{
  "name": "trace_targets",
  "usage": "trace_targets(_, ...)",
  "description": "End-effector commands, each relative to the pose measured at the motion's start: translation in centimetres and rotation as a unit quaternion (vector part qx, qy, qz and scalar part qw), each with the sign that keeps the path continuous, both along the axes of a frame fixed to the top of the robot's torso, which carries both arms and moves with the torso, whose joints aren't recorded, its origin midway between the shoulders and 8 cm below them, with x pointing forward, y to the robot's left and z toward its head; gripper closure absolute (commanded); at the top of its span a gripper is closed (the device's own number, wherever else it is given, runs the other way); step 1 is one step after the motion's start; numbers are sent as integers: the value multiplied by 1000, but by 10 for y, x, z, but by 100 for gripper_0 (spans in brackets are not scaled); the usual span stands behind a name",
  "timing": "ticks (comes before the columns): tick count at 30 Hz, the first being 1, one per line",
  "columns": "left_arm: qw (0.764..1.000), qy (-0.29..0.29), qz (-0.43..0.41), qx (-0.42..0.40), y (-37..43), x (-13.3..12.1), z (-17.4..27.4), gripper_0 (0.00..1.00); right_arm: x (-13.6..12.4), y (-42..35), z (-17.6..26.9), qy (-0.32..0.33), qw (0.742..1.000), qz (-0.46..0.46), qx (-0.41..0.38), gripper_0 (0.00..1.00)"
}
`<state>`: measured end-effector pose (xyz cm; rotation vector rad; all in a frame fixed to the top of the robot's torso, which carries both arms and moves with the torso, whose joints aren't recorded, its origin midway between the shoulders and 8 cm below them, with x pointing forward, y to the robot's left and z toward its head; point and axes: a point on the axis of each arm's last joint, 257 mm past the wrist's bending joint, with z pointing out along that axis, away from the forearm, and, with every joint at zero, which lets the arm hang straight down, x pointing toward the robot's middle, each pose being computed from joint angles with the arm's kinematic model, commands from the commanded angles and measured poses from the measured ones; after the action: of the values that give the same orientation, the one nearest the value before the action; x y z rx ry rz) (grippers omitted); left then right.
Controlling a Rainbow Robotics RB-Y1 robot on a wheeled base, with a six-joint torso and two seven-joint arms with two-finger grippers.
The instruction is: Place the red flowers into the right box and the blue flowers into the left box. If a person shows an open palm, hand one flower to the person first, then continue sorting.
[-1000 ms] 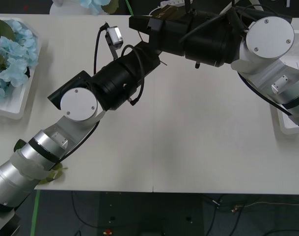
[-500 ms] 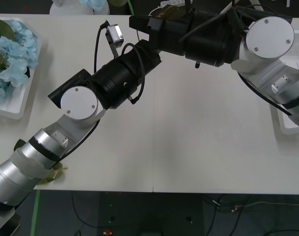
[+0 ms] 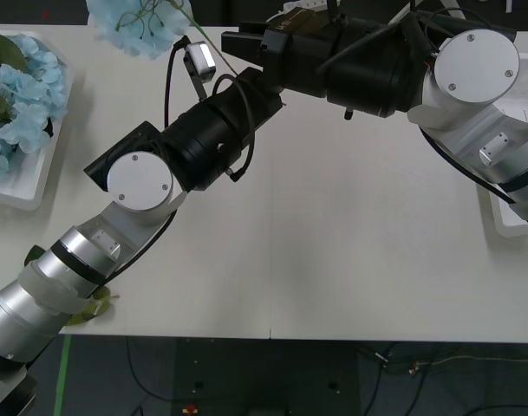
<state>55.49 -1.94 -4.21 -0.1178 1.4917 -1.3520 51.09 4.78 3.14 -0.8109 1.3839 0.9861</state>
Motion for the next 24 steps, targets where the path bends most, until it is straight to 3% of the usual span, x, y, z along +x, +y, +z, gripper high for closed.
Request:
trace_targets(1, 999, -52, 11, 11, -3, 3, 36, 100, -17, 16, 17, -18, 1000, 21, 11, 17)
trace_targets(13, 996, -61, 54, 44, 58, 26, 37, 100, -18, 4, 22, -32, 999, 31, -24, 14)
trace_targets(18, 993, -27, 91, 69, 145, 41, 21, 100, -24, -24, 19, -31, 995, 49, -76, 14)
trace_targets(24, 981, 37, 106, 161, 279, 44, 1, 100, -31, -68, 1, -27, 985, 62, -159, 14)
